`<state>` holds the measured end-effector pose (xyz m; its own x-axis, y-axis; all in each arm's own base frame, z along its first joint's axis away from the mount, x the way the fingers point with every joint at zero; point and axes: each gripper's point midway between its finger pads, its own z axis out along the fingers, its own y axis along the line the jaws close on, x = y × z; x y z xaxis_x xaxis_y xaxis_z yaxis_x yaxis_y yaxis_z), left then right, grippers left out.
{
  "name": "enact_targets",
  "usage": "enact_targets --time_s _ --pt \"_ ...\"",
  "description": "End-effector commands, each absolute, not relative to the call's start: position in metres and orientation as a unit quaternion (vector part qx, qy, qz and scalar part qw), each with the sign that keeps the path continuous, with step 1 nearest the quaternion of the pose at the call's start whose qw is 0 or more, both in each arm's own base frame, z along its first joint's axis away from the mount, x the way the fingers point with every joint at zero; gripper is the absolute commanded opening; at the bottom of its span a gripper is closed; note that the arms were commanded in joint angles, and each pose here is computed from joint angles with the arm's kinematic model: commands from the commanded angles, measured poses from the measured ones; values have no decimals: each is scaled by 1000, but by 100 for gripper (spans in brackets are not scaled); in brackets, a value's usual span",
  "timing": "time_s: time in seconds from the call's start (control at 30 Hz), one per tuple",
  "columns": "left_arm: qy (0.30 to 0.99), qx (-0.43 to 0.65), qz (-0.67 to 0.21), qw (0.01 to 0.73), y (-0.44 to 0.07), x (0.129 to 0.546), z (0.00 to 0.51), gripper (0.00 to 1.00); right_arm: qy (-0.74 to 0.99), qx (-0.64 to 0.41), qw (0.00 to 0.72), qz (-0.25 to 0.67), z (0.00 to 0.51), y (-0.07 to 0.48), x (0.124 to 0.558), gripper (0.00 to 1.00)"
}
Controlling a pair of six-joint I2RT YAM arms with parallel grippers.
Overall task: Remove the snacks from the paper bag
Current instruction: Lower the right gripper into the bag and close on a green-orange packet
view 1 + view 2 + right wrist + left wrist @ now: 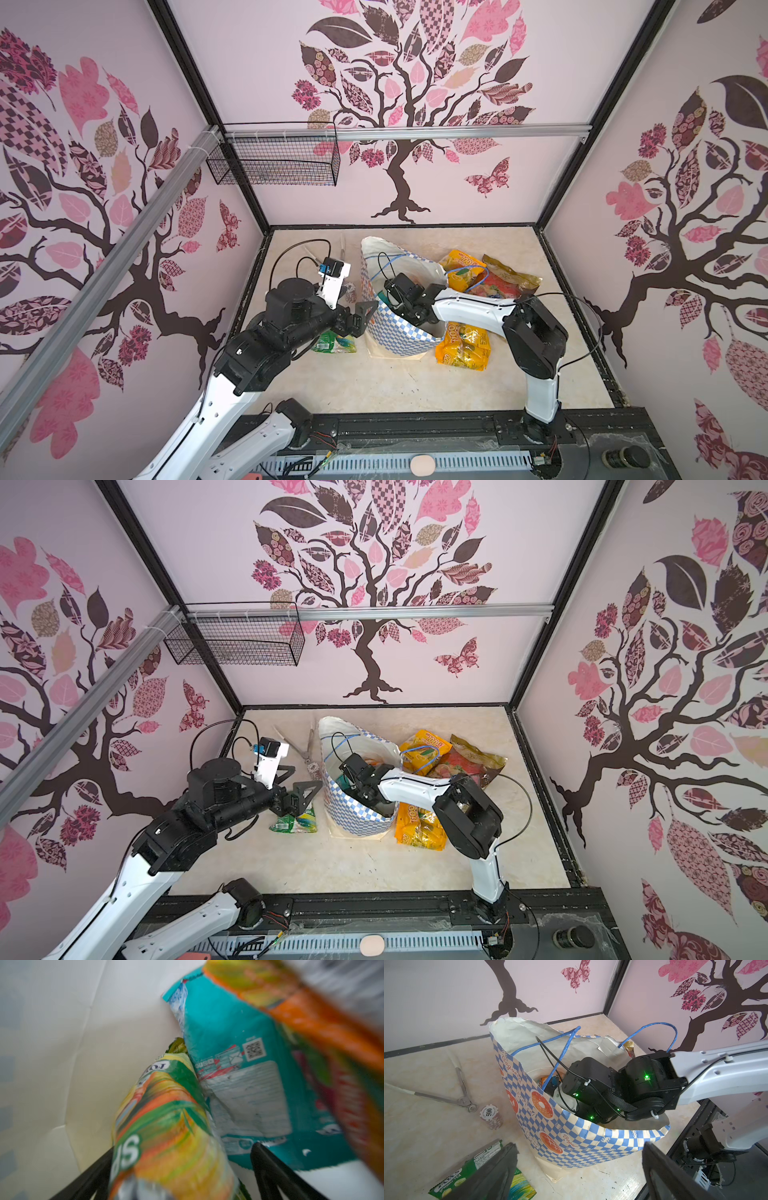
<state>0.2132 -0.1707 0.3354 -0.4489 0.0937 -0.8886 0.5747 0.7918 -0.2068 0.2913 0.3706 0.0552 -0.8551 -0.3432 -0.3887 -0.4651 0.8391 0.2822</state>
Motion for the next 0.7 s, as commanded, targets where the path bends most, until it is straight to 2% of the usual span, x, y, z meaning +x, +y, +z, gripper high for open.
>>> enact_targets --time_s 0.0,0.13,0.23,0.33,0.47,0.67 --pt "816 207 -248 479 -171 212 329 95 958 -206 115 161 9 361 275 99" --pt "816 207 -248 479 -171 212 330 95 961 -205 101 158 -7 359 271 99" --pt "816 206 -247 480 -170 212 330 95 961 -205 91 159 -13 359 268 91" --pt "817 205 -246 479 -170 212 329 95 960 -207 99 162 -5 360 270 77" --pt "817 205 -245 480 -169 212 329 95 956 -205 133 165 18 361 279 53" --pt "817 203 -244 482 -167 210 330 95 946 -200 178 181 62 363 288 26"
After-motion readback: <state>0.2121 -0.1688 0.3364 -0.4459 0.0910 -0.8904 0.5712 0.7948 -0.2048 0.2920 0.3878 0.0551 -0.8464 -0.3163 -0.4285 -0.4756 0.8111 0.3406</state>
